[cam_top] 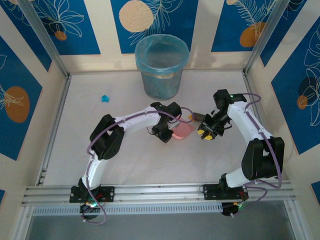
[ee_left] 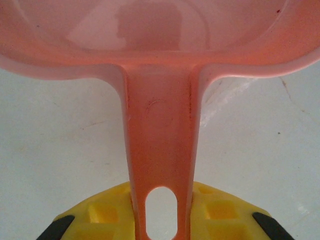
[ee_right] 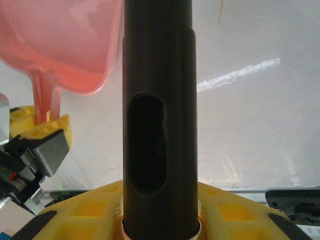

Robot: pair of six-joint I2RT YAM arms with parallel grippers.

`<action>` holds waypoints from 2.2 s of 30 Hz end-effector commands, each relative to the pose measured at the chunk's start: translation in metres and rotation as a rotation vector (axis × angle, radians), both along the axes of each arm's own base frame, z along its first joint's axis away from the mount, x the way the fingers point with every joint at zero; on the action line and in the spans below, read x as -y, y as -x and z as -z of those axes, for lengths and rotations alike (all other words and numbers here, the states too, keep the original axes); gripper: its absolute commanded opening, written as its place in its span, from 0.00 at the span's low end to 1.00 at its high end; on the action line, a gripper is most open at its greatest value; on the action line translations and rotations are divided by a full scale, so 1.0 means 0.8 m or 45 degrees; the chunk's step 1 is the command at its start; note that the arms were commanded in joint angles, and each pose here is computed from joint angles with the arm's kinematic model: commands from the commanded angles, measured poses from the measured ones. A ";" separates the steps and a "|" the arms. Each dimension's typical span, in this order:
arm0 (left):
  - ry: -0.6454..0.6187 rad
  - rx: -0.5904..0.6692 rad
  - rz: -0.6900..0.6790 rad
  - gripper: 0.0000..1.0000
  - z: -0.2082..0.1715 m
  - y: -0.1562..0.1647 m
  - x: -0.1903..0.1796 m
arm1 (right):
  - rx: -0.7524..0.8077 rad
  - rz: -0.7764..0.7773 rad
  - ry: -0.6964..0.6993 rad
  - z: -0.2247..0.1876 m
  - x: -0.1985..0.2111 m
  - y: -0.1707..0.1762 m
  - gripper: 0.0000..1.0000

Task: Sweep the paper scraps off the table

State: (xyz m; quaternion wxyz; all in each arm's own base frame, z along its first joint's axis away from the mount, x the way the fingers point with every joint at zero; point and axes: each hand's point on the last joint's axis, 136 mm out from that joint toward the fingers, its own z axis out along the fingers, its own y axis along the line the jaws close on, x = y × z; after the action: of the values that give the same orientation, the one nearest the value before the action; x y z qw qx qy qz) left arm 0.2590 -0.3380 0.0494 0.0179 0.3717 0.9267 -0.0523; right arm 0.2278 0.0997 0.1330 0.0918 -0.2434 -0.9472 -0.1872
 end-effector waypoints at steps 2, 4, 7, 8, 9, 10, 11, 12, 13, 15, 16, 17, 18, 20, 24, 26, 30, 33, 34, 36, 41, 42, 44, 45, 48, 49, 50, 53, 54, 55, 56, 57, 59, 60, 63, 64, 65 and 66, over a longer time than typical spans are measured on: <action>-0.042 -0.002 -0.005 0.00 0.009 0.000 0.001 | -0.076 -0.058 -0.075 -0.009 -0.019 0.034 0.00; -0.046 -0.005 -0.005 0.00 0.012 0.000 0.001 | -0.097 -0.067 -0.094 -0.010 -0.024 0.044 0.00; -0.046 -0.002 -0.005 0.00 0.015 -0.001 0.002 | -0.115 -0.090 -0.114 -0.016 -0.031 0.058 0.00; -0.043 0.000 -0.004 0.00 0.016 -0.001 0.003 | -0.119 -0.097 -0.120 -0.018 -0.034 0.062 0.00; -0.042 0.003 -0.005 0.00 0.017 -0.002 0.003 | -0.123 -0.104 -0.126 -0.021 -0.036 0.066 0.00; -0.045 0.006 -0.005 0.00 0.019 -0.002 0.003 | -0.129 -0.110 -0.139 -0.024 -0.039 0.071 0.00; -0.046 0.009 -0.005 0.00 0.020 -0.004 0.002 | -0.133 -0.114 -0.156 -0.027 -0.043 0.076 0.00; -0.046 0.013 -0.005 0.00 0.021 -0.004 0.003 | -0.135 -0.117 -0.173 -0.030 -0.046 0.080 0.00; -0.049 0.015 -0.004 0.00 0.022 -0.005 0.002 | -0.134 -0.121 -0.191 -0.034 -0.049 0.084 0.00; -0.040 0.024 0.000 0.00 0.023 -0.006 0.003 | -0.125 -0.119 -0.217 -0.040 -0.052 0.088 0.00; -0.037 0.029 -0.001 0.00 0.024 -0.007 0.003 | -0.111 -0.115 -0.228 -0.044 -0.053 0.089 0.00; -0.032 0.034 0.000 0.00 0.024 -0.007 0.003 | -0.098 -0.109 -0.223 -0.046 -0.051 0.089 0.00; -0.029 0.036 0.001 0.00 0.025 -0.007 0.004 | -0.090 -0.102 -0.217 -0.048 -0.049 0.089 0.00; -0.019 0.050 0.000 0.00 0.023 -0.009 0.005 | -0.064 -0.094 -0.212 -0.053 -0.047 0.087 0.00; -0.007 0.060 0.003 0.00 0.020 -0.011 0.007 | -0.026 -0.060 -0.216 -0.059 -0.043 0.080 0.00; -0.004 0.067 0.001 0.00 0.019 -0.011 0.007 | 0.002 -0.042 -0.222 -0.062 -0.040 0.077 0.00; 0.001 0.079 0.003 0.00 0.017 -0.011 0.006 | 0.059 0.018 -0.208 -0.067 -0.028 0.069 0.00; 0.024 0.101 -0.004 0.00 0.011 -0.013 0.006 | 0.132 0.096 -0.204 -0.073 -0.014 0.062 0.00; 0.036 0.111 -0.008 0.00 0.008 -0.013 0.006 | 0.165 0.139 -0.212 -0.075 -0.007 0.059 0.00; 0.062 0.133 -0.012 0.00 0.000 -0.014 0.008 | 0.229 0.227 -0.230 -0.081 0.005 0.054 0.00; 0.115 0.197 -0.031 0.00 -0.030 -0.017 0.006 | 0.368 0.467 -0.280 -0.095 0.037 0.046 0.00; 0.128 0.211 -0.034 0.00 -0.038 -0.017 0.005 | 0.388 0.506 -0.285 -0.097 0.042 0.046 0.00; 0.146 0.239 -0.035 0.00 -0.052 -0.016 0.002 | 0.399 0.535 -0.255 -0.096 0.050 0.048 0.00; 0.155 0.255 -0.037 0.00 -0.059 -0.015 -0.001 | 0.396 0.537 -0.245 -0.096 0.051 0.048 0.00; 0.174 0.297 -0.038 0.00 -0.081 -0.013 -0.010 | 0.382 0.556 -0.233 -0.087 0.053 0.050 0.00; 0.180 0.309 -0.039 0.00 -0.090 -0.011 -0.014 | 0.372 0.565 -0.234 -0.083 0.054 0.050 0.00; 0.185 0.320 -0.040 0.00 -0.096 -0.011 -0.016 | 0.363 0.570 -0.234 -0.080 0.053 0.051 0.00; 0.205 0.354 -0.047 0.00 -0.120 -0.009 -0.023 | 0.345 0.586 -0.241 -0.072 0.051 0.052 0.00; 0.213 0.368 -0.050 0.00 -0.129 -0.009 -0.025 | 0.342 0.590 -0.250 -0.069 0.049 0.051 0.00; 0.221 0.381 -0.053 0.00 -0.138 -0.009 -0.027 | 0.341 0.597 -0.258 -0.067 0.047 0.050 0.00; 0.228 0.392 -0.056 0.00 -0.147 -0.009 -0.027 | 0.336 0.596 -0.265 -0.065 0.044 0.049 0.00; 0.240 0.405 -0.059 0.00 -0.157 -0.010 -0.028 | 0.325 0.590 -0.274 -0.061 0.040 0.049 0.00; 0.263 0.433 -0.064 0.00 -0.177 -0.012 -0.027 | 0.298 0.562 -0.279 -0.054 0.030 0.049 0.00; 0.278 0.444 -0.073 0.00 -0.188 -0.013 -0.027 | 0.280 0.541 -0.273 -0.050 0.024 0.051 0.00; 0.336 0.471 -0.099 0.00 -0.215 -0.015 -0.026 | 0.236 0.454 -0.240 -0.037 0.006 0.055 0.00; 0.354 0.481 -0.107 0.00 -0.224 -0.016 -0.026 | 0.219 0.417 -0.227 -0.032 -0.002 0.057 0.00; 0.366 0.487 -0.114 0.00 -0.230 -0.016 -0.026 | 0.205 0.389 -0.215 -0.028 -0.008 0.058 0.00; 0.378 0.495 -0.119 0.00 -0.238 -0.018 -0.026 | 0.188 0.359 -0.202 -0.023 -0.015 0.061 0.00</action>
State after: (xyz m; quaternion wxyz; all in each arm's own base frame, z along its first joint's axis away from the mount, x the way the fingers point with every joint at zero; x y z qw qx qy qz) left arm 0.2741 -0.3228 0.2038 0.2240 0.3404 0.9076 -0.1013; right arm 0.1763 0.1019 0.1577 0.0108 -0.3565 -0.8856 -0.2974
